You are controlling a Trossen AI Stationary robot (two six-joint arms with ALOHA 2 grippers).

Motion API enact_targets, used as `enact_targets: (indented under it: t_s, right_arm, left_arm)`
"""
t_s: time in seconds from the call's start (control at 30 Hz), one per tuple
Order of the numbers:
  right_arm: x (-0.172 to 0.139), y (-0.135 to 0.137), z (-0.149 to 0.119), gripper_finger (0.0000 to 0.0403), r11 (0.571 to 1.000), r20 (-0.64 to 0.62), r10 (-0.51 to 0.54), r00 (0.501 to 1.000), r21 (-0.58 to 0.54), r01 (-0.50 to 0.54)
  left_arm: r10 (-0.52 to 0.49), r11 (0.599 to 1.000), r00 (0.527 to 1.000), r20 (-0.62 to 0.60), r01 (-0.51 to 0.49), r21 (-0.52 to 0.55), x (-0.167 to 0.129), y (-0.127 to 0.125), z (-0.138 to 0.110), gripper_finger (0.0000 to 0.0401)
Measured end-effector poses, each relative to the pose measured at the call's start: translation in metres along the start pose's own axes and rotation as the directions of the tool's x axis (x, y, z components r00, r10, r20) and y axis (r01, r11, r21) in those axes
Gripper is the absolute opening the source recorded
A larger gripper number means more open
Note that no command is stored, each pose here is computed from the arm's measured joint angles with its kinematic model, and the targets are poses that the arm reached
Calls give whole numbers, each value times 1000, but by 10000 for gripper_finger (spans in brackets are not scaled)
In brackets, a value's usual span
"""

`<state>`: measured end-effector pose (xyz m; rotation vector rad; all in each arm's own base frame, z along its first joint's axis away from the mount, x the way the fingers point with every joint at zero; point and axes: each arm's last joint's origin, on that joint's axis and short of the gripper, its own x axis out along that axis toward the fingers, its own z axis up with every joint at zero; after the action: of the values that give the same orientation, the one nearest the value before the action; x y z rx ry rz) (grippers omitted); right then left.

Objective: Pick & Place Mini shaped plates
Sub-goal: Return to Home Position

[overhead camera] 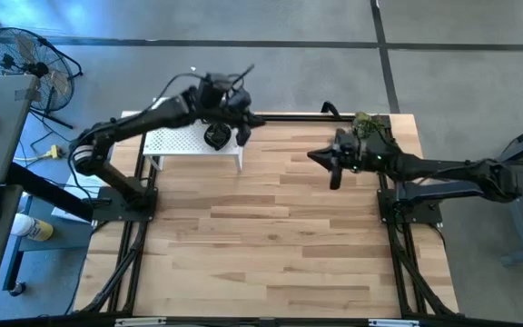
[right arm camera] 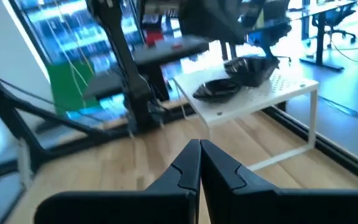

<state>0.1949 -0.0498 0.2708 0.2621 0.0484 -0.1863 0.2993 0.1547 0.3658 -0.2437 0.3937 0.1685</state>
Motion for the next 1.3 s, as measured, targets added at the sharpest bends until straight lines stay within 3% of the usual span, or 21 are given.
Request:
enact_targets:
  t_s: [0.2, 0.47, 0.67, 0.93, 1.3]
  right_arm:
    - [-32, -3, -21, 2, 997, 114, 0, 993, 81, -9]
    - [-66, -6, -34, 2, 998, 212, -59, 975, 38, 52]
    - [-80, -10, -46, 3, 992, 228, -127, 965, 52, 118]
    - [-85, -13, -51, 4, 980, 252, -186, 950, -17, 196]
    - [-84, -13, -52, 7, 980, 236, -182, 954, -40, 197]
  left_arm:
    - [18, 999, 995, 98, -14, -39, 10, -28, -23, 1]
    - [70, 997, 985, 157, -64, -38, 6, -52, -43, 1]
    - [26, 999, 973, 229, -19, -34, 7, -64, -56, 1]
    - [-28, 997, 981, 194, 40, -61, 8, -80, -66, 1]
    - [-70, 993, 986, 153, 84, -88, 19, -95, -75, 1]
